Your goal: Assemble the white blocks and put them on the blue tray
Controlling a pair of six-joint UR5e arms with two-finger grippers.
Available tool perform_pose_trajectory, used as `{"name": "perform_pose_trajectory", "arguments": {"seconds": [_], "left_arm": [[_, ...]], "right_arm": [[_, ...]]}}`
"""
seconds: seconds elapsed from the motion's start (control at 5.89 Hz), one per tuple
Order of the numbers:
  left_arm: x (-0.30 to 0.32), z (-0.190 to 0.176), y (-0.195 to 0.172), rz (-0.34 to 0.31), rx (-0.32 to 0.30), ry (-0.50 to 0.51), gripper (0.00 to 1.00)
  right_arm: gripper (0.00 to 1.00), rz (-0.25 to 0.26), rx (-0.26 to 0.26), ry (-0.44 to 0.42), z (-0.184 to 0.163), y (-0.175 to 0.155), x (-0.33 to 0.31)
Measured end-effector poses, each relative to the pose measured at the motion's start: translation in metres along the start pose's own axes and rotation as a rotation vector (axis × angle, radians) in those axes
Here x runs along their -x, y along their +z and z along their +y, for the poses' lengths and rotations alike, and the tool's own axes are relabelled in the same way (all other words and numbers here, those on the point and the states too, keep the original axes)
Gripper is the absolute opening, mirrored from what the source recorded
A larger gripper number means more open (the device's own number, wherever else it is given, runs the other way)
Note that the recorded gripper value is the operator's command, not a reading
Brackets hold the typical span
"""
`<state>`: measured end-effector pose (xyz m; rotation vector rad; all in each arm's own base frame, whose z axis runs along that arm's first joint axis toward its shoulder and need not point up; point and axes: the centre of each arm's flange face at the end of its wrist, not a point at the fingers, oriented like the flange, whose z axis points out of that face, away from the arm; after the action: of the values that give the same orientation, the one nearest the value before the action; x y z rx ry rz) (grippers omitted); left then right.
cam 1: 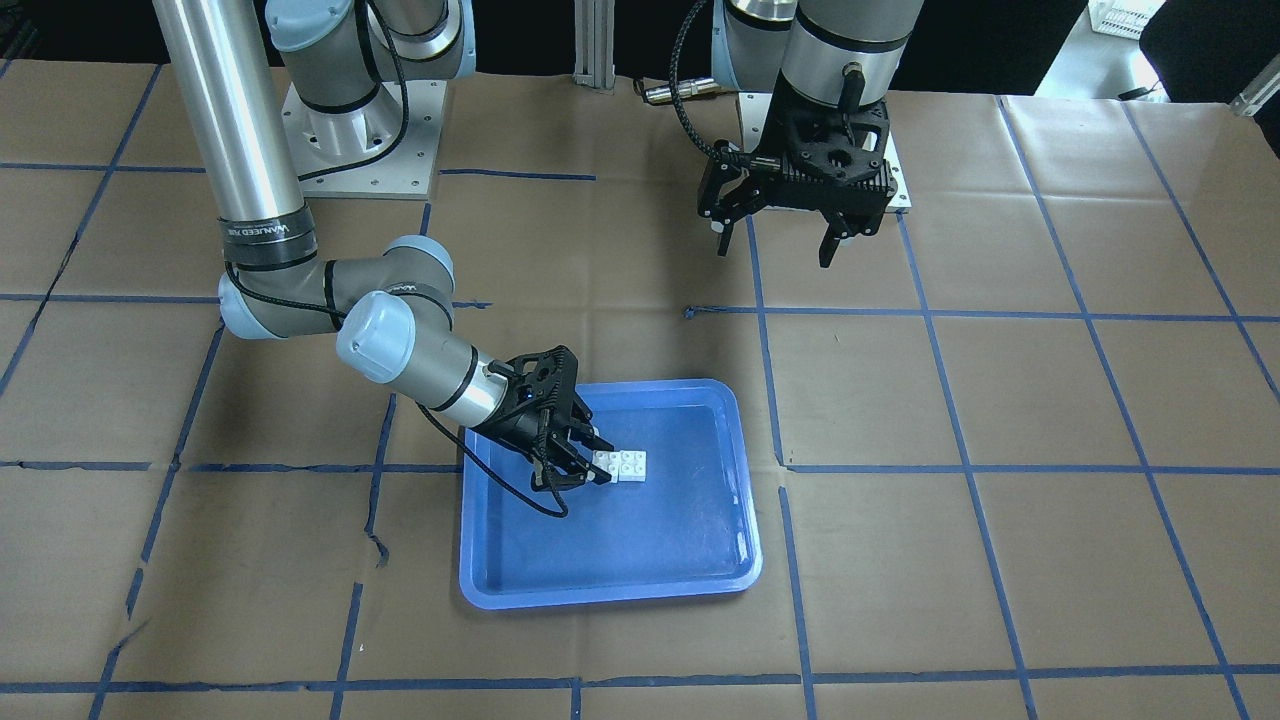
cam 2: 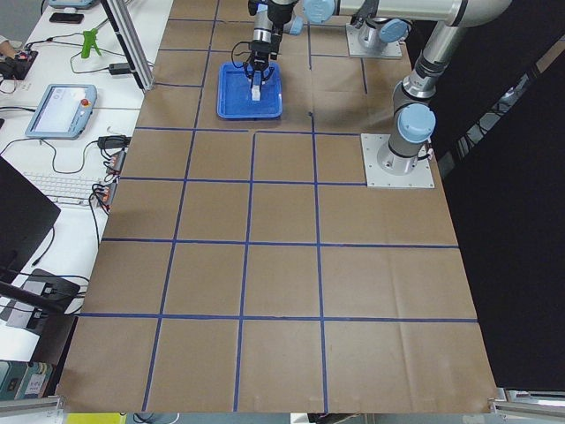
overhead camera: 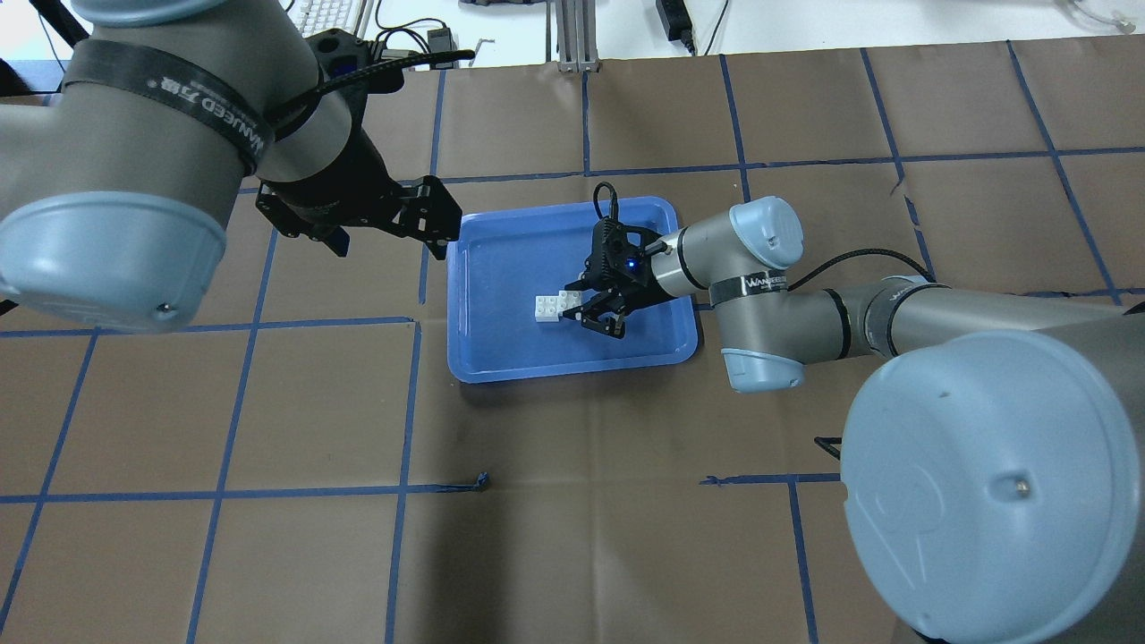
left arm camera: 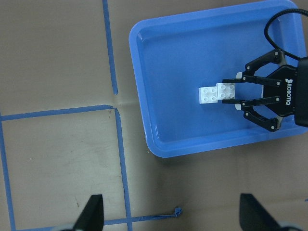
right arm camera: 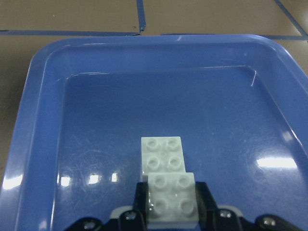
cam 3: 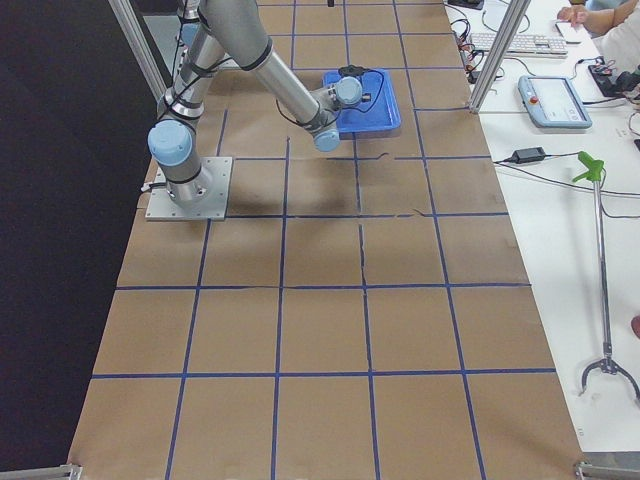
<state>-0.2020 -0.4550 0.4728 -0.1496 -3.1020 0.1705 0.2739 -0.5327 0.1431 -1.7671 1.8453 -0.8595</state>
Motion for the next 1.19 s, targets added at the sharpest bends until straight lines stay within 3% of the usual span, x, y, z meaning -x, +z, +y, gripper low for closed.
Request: {"name": "perform_pose_trajectory", "arguments": {"seconds": [1.19], "left_arm": [[0.0, 0.0001, -0.0002, 0.0, 0.0, 0.0, 0.99]], "right_arm": [[0.25, -0.017, 0.006, -0.001, 0.0011, 0.009, 0.0049]]}}
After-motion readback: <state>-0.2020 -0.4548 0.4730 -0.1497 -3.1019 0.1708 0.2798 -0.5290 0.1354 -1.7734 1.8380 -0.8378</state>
